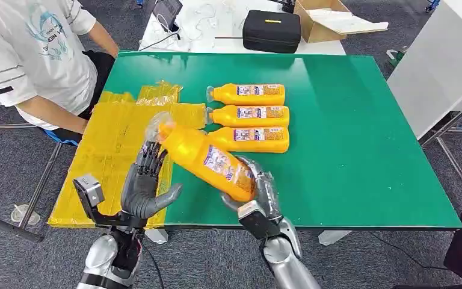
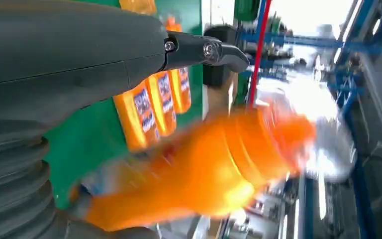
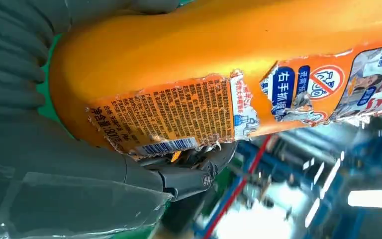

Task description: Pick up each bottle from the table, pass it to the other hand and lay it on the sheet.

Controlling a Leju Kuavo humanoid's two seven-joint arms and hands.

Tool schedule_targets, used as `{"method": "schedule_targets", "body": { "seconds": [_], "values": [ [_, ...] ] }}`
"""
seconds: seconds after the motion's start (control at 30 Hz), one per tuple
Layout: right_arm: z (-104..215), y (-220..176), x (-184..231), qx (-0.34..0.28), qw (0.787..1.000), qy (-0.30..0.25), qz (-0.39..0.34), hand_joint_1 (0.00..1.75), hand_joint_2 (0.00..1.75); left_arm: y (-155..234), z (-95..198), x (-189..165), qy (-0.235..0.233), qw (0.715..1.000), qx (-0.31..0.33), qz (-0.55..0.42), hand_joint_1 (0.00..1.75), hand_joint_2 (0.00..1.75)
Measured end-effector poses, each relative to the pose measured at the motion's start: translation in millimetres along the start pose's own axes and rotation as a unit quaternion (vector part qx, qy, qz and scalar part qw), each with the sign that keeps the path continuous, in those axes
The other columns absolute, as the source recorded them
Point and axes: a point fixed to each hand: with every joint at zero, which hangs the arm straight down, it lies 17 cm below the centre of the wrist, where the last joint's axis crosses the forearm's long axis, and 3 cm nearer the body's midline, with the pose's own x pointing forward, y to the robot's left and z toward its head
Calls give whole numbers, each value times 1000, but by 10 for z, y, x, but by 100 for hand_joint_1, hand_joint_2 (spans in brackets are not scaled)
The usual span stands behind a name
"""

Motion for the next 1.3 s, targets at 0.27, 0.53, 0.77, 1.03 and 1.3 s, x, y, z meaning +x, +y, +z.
{"method": "schedule_targets", "body": {
  "seconds": [0.27,0.53,0.77,1.03,1.3],
  "values": [
    [3,710,105,86,996,-1,-11,175,175,-14,-37,-228,34,998,-31,32,0,175],
    [120,989,17,121,992,17,-9,175,175,6,38,-389,61,996,-43,54,0,175],
    [147,1058,-46,138,990,25,-1,175,175,34,106,-488,78,995,-45,52,0,175],
    [222,1179,-116,161,986,37,4,175,175,69,148,-446,69,994,-41,80,175,175],
    [255,1227,-153,169,985,44,4,168,175,75,183,-489,73,995,-39,62,175,175]
  ]
}}
